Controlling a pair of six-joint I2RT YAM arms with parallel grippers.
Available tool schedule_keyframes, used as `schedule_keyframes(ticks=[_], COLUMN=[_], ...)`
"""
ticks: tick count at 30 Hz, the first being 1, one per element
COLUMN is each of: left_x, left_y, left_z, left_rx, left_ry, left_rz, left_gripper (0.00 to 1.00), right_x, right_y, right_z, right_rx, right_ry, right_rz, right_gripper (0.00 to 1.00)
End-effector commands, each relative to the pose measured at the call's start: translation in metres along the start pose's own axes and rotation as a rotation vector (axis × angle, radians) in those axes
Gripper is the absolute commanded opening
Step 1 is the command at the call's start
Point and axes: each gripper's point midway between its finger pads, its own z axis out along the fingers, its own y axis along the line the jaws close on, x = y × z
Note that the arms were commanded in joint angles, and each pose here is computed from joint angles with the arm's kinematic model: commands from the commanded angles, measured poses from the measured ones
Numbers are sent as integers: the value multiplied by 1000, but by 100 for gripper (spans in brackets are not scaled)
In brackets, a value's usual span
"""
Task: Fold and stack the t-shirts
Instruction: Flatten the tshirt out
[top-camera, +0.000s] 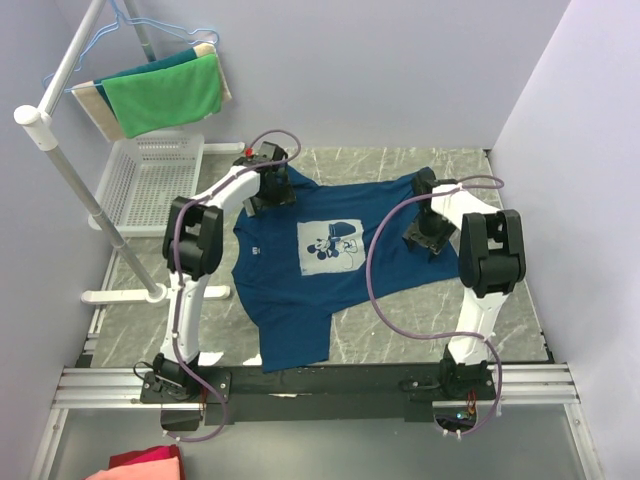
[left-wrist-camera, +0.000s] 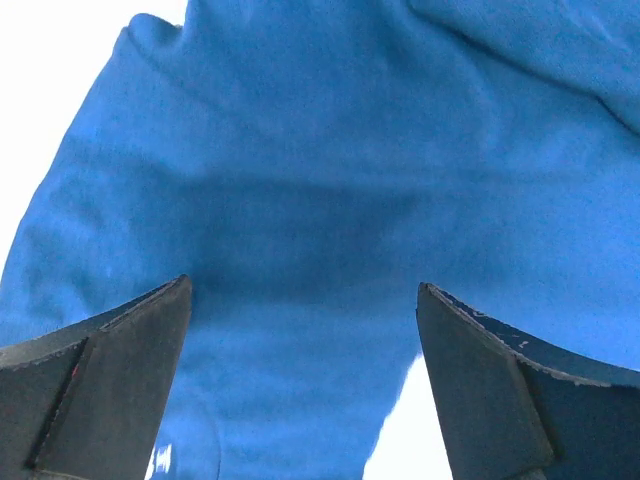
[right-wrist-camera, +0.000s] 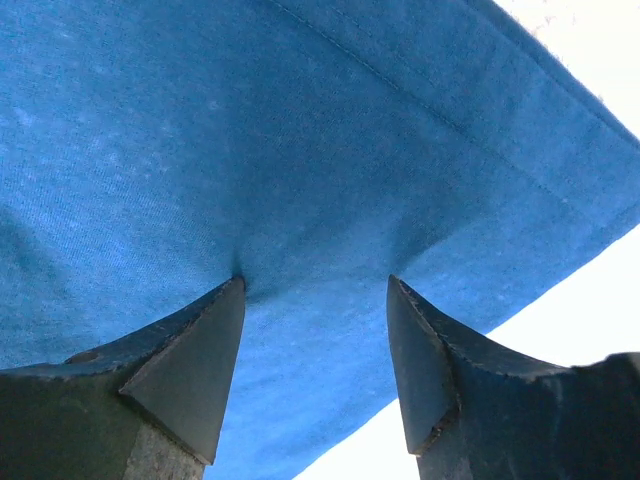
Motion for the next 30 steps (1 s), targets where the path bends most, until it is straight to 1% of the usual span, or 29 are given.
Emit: schedule_keyframes(ticks=[1,6,11,14,20,26,29,30], left_x=[-5,-13,-33,-49,-63,-72,-83,-88], left_y=[6,18,25,30,31,21,15,10], left_z=[13,21,25,24,25,23,11,1], left_rx=[-90,-172,-187,-185,-158,-103,-70,-42], left_ry=[-6,-25,-54,-77,-99,-112,-145,-156], left_rz=[-15,-8,-32,-52,-45,-8,-9,-7], left_gripper=[99,100,99,99,99,99,99,99], right_x=[3,14,28,40,57,65,61,56], right_y=[-11,-27,-55,-68,-88,-97,-100,-99], right_z=[-10,-5,1,4,8,6,-1,-8], right_rx=[4,59,165,186,225,238,232,214], right_ry=[-7,14,27,44,53,48,22,-3], right_rz=[12,-1,4,25,58,90,106,123], right_gripper=[66,67,67,67,67,66,65,65])
